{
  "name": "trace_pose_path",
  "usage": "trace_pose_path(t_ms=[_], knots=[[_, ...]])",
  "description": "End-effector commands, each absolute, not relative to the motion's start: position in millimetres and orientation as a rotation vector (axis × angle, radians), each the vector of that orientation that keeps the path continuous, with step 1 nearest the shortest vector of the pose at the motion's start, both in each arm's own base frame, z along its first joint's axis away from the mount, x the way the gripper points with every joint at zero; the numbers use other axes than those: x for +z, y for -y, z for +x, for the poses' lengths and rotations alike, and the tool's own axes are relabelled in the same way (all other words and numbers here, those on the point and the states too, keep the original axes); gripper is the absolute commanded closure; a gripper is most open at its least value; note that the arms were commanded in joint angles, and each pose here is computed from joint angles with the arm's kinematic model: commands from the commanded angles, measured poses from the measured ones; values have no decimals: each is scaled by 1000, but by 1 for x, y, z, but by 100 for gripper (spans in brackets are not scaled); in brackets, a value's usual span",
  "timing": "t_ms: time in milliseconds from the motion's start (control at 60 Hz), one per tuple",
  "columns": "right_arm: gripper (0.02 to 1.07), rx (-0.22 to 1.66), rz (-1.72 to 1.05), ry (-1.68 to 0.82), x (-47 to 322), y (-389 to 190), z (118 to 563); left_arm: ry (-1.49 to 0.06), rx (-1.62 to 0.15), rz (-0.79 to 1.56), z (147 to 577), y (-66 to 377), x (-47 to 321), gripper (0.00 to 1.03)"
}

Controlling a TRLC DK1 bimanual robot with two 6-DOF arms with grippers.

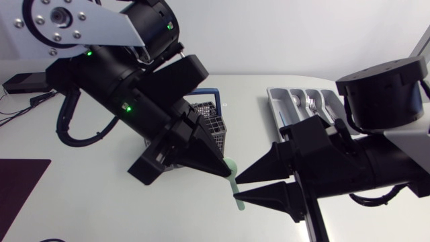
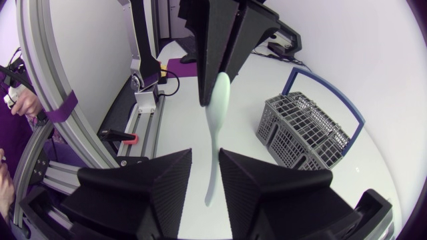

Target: Unload the cutlery basket into the drawer organizer.

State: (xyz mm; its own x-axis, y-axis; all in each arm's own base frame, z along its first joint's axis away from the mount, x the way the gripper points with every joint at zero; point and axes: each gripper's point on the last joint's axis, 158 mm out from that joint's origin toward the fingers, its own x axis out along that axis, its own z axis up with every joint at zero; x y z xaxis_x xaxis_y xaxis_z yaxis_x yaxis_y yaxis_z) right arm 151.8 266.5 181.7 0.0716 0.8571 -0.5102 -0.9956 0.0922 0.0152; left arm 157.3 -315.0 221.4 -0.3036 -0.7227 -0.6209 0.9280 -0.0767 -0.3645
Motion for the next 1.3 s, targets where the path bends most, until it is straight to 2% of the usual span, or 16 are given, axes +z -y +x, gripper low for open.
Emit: trace_pose_path(t_ms=[0,200,517,567,600,633,650,667,800,917,1033,1283], knots=[[81,1477,-395,-440,183,-271,147,-828,-1718,340,158,318,226,93],[101,1490,-397,-453,182,-274,145,-835,-1726,343,155,314,226,93],[102,1480,-387,-485,177,-274,146,-825,-1726,320,157,314,232,90],[101,1473,-389,-488,176,-273,147,-824,-1724,319,158,314,233,84],[101,1471,-389,-491,175,-272,147,-822,-1723,319,158,314,233,75],[101,1468,-389,-494,174,-272,147,-826,-1719,315,159,314,233,60],[101,1469,-389,-496,174,-271,147,-826,-1718,314,159,314,234,57],[101,1466,-389,-499,174,-271,147,-824,-1715,312,161,314,235,48],[102,1444,-395,-520,169,-266,150,-810,-1696,301,168,313,241,13],[102,1384,-417,-531,164,-256,163,-804,-1659,278,180,311,247,7],[102,1251,-495,-520,155,-231,189,-808,-1567,229,205,308,248,7],[101,934,-682,-499,129,-157,249,-852,-1322,258,246,292,220,7]])
